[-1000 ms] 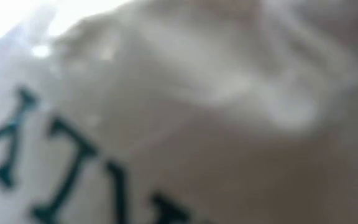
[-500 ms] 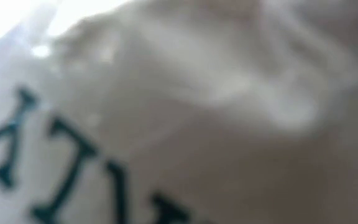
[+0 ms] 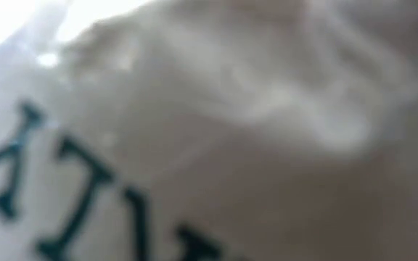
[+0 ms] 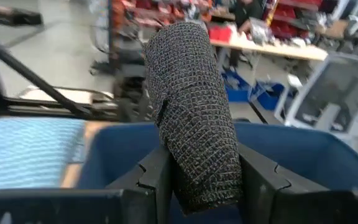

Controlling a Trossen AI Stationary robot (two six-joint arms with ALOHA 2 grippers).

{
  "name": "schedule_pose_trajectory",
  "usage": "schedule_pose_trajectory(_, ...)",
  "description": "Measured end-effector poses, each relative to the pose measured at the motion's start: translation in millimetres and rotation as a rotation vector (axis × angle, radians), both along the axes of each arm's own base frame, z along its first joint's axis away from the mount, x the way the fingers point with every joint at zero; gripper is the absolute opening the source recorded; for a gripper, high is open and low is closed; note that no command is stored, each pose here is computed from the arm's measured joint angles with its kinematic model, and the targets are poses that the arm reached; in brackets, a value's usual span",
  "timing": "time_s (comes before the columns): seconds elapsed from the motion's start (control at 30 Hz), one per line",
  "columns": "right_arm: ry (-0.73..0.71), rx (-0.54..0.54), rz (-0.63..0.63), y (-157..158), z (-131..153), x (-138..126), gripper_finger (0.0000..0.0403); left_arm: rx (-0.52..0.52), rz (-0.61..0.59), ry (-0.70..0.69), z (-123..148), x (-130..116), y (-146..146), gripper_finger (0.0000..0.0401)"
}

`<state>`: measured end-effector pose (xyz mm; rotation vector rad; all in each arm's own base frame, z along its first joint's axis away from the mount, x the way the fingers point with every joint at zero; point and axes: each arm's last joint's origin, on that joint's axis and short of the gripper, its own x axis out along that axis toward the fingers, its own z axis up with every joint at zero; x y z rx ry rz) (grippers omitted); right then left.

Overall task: Pick & place medical supplies in basket/bin
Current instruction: Put the black bandage into the basket

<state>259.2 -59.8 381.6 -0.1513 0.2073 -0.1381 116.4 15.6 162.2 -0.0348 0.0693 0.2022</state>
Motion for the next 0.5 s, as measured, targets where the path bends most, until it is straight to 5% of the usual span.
schedule_pose_trajectory(0.2, 0.091, -0.01, -0.089, -41.4, -14.7, 37.0, 0.0125, 0.004, 0.0, -0.004, 0.5, 0.0, 0.0, 0.0021)
schedule_pose_trajectory(0.5, 0.375, 0.006, -0.1, -72.9, -87.4, 75.8, 0.0125, 0.006, -0.001, -0.005, 0.6, 0.0, 0.0, 0.0021)
